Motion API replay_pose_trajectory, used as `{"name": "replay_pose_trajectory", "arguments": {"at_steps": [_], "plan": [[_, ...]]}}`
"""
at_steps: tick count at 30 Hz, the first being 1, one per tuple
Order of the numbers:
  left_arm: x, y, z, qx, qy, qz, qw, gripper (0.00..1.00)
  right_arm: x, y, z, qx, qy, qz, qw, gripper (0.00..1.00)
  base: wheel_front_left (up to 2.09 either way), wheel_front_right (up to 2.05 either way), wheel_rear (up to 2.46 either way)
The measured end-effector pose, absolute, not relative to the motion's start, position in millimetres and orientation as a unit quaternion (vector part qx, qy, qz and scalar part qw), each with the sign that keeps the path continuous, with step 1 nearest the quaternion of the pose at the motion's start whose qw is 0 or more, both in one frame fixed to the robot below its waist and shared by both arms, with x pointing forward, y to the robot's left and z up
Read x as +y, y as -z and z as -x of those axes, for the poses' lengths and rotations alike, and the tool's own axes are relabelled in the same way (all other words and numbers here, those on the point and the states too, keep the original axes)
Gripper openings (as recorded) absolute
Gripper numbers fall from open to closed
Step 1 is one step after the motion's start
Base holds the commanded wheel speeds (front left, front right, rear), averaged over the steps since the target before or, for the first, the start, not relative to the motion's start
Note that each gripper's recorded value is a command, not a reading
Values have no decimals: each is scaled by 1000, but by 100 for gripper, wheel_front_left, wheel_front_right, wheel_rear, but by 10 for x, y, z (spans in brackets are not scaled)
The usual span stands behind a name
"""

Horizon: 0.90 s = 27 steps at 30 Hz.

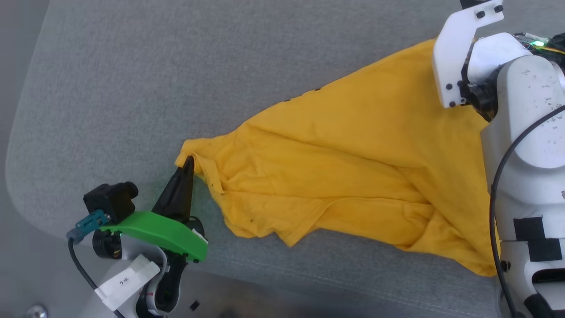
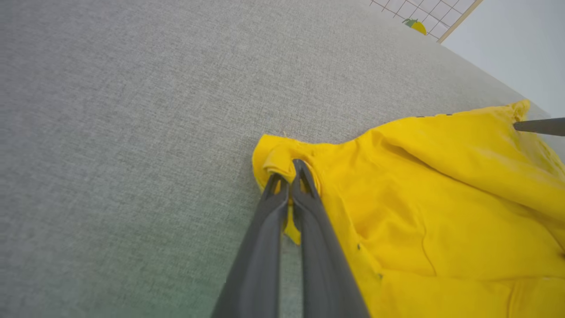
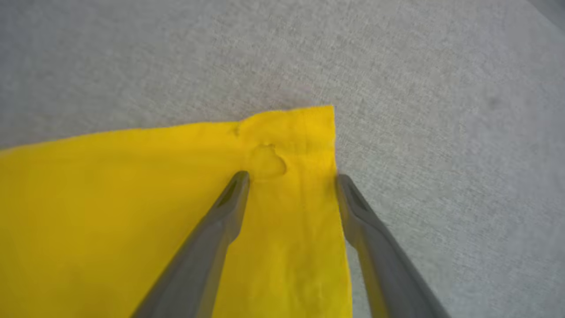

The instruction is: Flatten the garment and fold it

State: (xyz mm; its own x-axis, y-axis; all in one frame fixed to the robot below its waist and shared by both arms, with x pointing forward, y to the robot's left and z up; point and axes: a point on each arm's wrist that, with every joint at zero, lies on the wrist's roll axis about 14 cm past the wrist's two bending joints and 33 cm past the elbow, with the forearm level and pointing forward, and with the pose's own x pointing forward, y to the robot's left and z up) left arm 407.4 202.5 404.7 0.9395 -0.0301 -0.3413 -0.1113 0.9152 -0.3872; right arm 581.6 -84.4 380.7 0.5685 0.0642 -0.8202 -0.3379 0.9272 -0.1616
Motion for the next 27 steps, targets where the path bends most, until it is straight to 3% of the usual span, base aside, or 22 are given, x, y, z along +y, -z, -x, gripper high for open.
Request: {"name": "replay_pose_trajectory", "arguments": {"at_steps": [7,8,9,10,20,23,27], "plan": [[2120,-3863,-4031,195,-39,201,959,0,-688,-3569,-5956,461,-128,147,866,100,0,0,0],[2129,-3839,-4022,198,-42,201,958,0,-674,-3563,-5968,462,-130,141,866,40,0,0,0],[2132,-3827,-4016,200,-42,200,958,0,-664,-3572,-5977,460,-132,137,867,10,0,0,0],[2131,-3827,-4014,201,-42,200,958,0,-654,-3584,-5981,458,-134,128,869,0,0,0,0],[2119,-4070,-3981,177,-33,192,965,0,-578,-4184,-5898,348,-165,16,923,0,0,0,0],[2090,-4156,-3924,171,-32,192,966,0,-801,-4360,-5679,321,-153,-6,935,0,0,0,0],[2017,-4257,-3839,165,-25,192,967,0,-1211,-4352,-5090,335,-122,-34,933,0,0,0,0]]}}
